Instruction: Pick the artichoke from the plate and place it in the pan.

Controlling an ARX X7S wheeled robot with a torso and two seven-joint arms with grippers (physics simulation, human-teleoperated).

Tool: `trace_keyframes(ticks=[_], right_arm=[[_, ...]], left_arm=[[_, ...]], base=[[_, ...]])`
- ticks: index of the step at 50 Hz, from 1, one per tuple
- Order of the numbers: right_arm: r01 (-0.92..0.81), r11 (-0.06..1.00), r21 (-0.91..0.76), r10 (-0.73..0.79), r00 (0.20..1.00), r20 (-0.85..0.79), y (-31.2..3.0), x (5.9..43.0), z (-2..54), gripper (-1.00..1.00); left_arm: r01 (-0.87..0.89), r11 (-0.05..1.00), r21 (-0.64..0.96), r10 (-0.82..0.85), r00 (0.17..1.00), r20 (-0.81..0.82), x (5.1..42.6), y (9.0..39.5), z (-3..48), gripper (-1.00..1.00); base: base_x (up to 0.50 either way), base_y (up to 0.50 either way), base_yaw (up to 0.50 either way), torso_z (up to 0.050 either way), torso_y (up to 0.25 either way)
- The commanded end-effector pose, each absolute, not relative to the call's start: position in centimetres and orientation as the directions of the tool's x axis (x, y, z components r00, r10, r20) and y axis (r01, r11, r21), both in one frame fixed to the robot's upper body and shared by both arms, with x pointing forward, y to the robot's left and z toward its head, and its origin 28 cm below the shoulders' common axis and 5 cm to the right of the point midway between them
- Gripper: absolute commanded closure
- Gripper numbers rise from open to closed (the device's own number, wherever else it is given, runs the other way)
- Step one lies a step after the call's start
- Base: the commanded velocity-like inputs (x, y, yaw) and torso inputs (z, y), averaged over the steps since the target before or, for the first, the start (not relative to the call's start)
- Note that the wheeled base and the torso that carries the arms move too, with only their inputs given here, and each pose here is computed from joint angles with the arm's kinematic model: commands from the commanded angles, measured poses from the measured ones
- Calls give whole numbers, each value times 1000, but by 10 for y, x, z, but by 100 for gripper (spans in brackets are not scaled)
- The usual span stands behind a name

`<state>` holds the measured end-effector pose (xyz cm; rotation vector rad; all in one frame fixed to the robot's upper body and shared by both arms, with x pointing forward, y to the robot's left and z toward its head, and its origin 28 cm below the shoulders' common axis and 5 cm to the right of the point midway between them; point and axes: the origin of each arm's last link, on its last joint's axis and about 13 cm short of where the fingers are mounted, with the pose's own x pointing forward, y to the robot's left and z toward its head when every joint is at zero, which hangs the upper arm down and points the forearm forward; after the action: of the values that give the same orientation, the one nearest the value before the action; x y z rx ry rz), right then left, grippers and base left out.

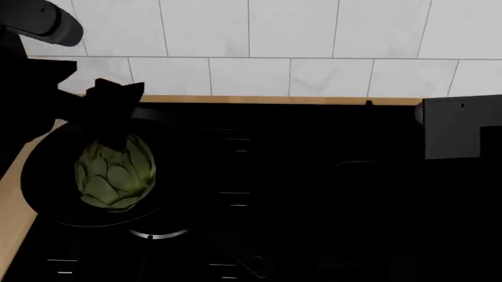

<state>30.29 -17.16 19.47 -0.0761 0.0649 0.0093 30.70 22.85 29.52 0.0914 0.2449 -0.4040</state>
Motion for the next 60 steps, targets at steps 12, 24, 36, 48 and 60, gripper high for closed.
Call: trace_keyframes(ticks=[12,24,36,48,60], right_arm=[[-9,992,-124,8,1000,-16,-176,268,216,-100],[17,988,-156,-13,1000,26,-186,220,227,-100],[34,988,-150,-24,997,71,-192,186,227,-100],[49,989,-140,-35,994,99,-197,153,220,-100],[95,987,-132,-78,988,133,-203,120,224,-100]], left_arm=[[356,933,-48,-360,922,-142,274,250,275,-100],[344,937,-57,-349,930,-113,250,256,255,-100],[354,932,-77,-361,926,-109,227,262,233,-100],[319,942,-101,-328,939,-99,202,271,208,-100],[269,956,-118,-278,958,-69,186,278,203,-100]], base=[[0,0,0,0,0],[0,0,0,0,0],[0,0,0,0,0],[0,0,0,0,0],[0,0,0,0,0]])
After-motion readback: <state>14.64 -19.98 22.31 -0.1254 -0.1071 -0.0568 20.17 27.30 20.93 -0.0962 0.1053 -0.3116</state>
